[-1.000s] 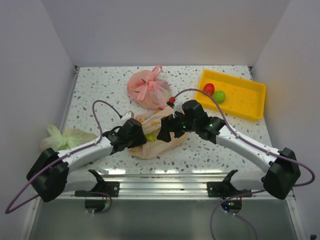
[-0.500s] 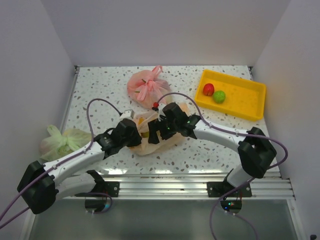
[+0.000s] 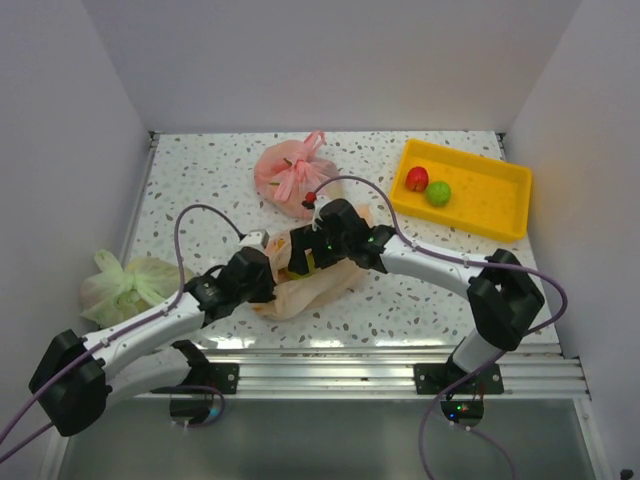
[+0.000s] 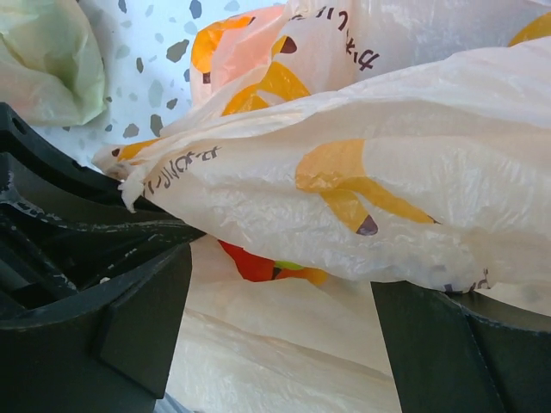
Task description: Untie the knot of the plastic bag and take out the fruit
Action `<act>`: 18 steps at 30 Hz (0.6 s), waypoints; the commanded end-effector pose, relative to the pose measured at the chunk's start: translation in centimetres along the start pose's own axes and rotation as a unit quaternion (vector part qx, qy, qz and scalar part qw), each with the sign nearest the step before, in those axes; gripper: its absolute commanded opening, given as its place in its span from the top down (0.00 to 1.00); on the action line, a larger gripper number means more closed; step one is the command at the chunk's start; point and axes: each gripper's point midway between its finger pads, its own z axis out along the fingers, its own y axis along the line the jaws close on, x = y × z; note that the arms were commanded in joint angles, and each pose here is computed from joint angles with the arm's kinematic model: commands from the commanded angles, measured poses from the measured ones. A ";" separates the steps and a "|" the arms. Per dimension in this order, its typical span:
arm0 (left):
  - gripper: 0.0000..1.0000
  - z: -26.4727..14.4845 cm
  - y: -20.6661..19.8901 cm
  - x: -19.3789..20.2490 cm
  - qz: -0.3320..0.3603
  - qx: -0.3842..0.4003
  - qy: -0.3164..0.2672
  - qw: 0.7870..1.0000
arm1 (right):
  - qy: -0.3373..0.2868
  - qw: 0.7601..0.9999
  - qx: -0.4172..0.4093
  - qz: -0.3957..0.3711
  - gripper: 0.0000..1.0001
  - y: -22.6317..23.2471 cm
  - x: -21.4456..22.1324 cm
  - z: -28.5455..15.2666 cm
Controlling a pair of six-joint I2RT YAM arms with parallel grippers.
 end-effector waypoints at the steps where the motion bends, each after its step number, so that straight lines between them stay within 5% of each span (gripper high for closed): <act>1: 0.89 -0.4 0.4 -0.3 0.015 -0.001 -0.018 1.000 | -0.034 0.999 0.009 0.002 0.14 0.2 -2.0 0.0; 14: 0.88 -0.1 1.1 -0.2 -0.016 -0.009 -0.038 0.999 | 0.075 0.989 0.026 -0.127 0.14 -0.2 12.1 -0.1; 18: 0.89 -0.1 1.1 -0.1 -0.021 -0.007 -0.039 0.999 | 0.049 0.990 0.048 -0.122 0.14 -0.4 11.1 -0.5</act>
